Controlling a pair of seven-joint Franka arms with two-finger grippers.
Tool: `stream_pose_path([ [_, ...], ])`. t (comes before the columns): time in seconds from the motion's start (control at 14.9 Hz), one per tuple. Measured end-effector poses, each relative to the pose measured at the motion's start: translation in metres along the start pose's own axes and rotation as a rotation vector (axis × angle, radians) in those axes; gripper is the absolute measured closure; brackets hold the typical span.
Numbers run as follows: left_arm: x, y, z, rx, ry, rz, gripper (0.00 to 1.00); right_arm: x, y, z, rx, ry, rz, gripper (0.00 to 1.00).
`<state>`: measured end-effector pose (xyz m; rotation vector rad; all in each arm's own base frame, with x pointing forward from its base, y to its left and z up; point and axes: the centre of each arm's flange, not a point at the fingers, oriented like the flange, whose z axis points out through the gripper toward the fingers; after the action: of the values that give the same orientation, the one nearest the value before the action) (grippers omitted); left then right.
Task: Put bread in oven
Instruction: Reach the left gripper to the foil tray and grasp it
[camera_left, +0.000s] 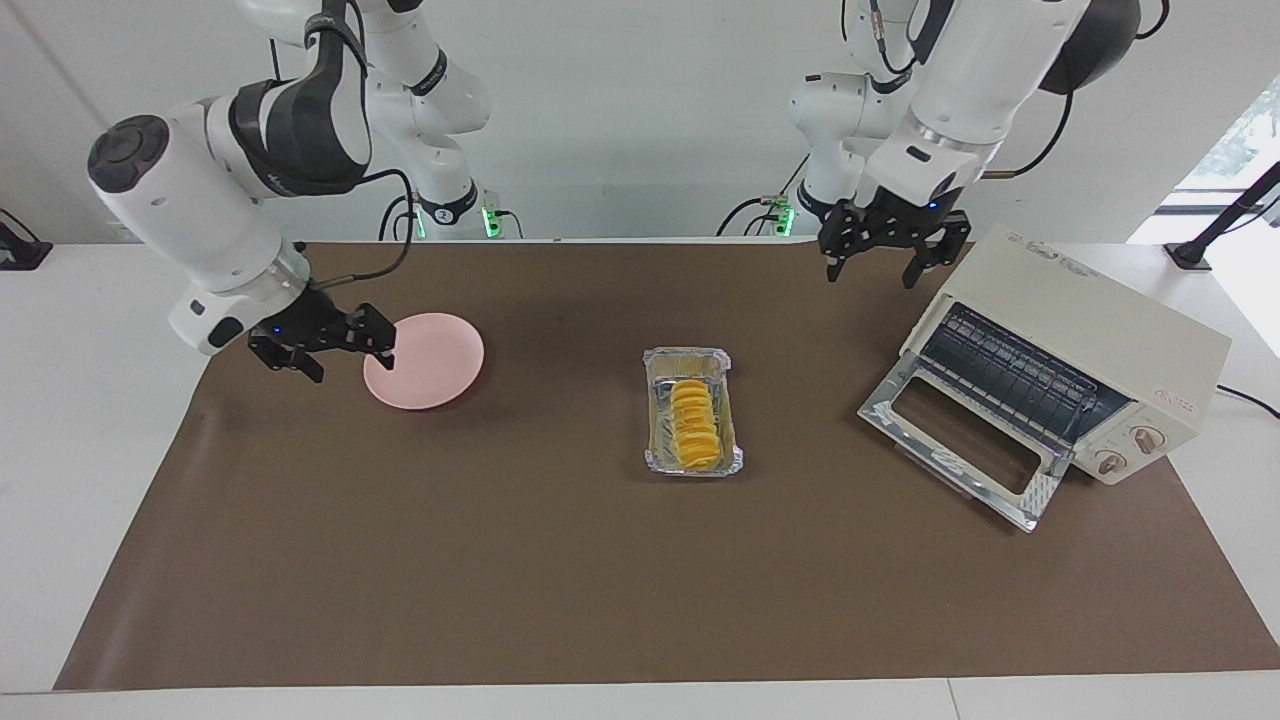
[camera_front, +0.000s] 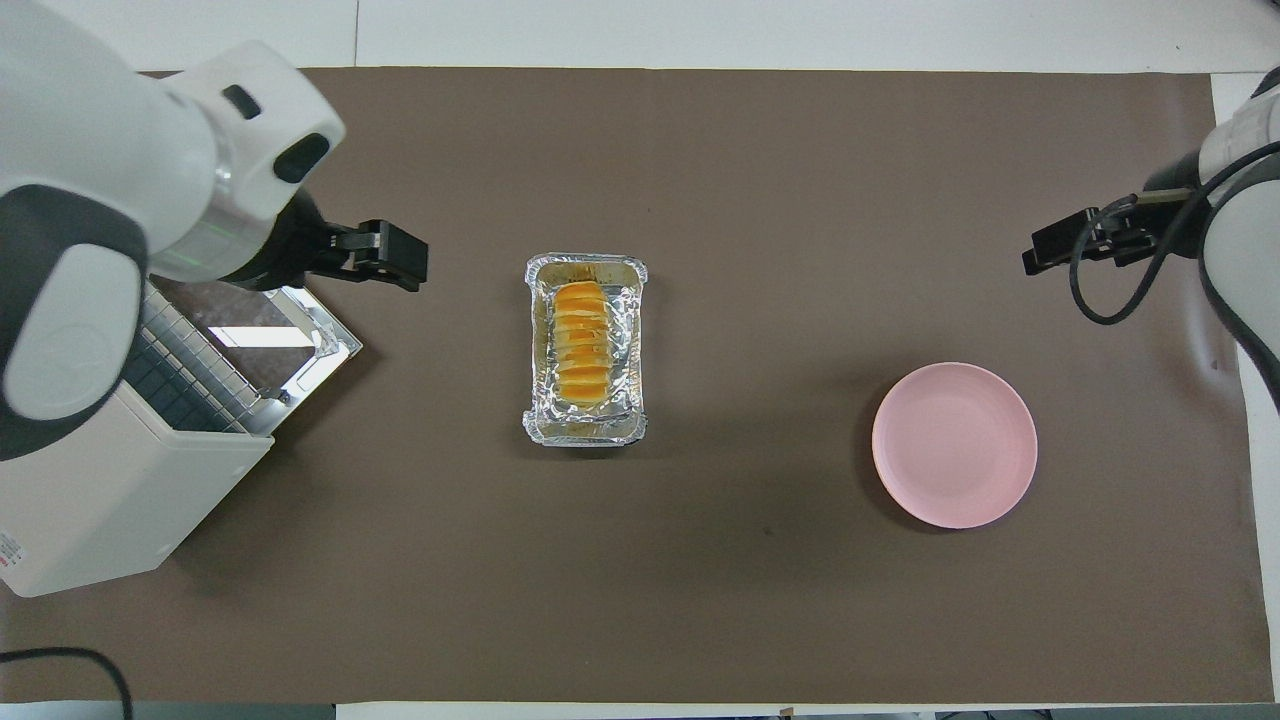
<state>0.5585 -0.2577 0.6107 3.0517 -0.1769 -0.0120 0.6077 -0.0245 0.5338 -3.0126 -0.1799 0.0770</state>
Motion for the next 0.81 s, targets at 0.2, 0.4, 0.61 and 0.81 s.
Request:
stream_pose_path([
  [0.2,0.026,0.095,0.071,0.014,-0.034,-0.027,0.0,-0.018,0.001,-0.024,-0.055,-0.015,-0.026,0.0],
  [0.4,0.032,0.141,0.12,0.033,-0.036,-0.004,0.0,-0.034,-0.005,-0.041,-0.073,-0.006,-0.033,0.0],
  [0.61,0.04,0.14,0.138,0.049,-0.013,-0.004,0.0,-0.048,-0.007,-0.046,-0.082,-0.006,-0.032,0.0],
  [0.81,0.038,0.155,0.183,0.06,-0.001,0.012,0.0,-0.062,-0.002,-0.045,-0.099,-0.022,-0.001,0.0],
])
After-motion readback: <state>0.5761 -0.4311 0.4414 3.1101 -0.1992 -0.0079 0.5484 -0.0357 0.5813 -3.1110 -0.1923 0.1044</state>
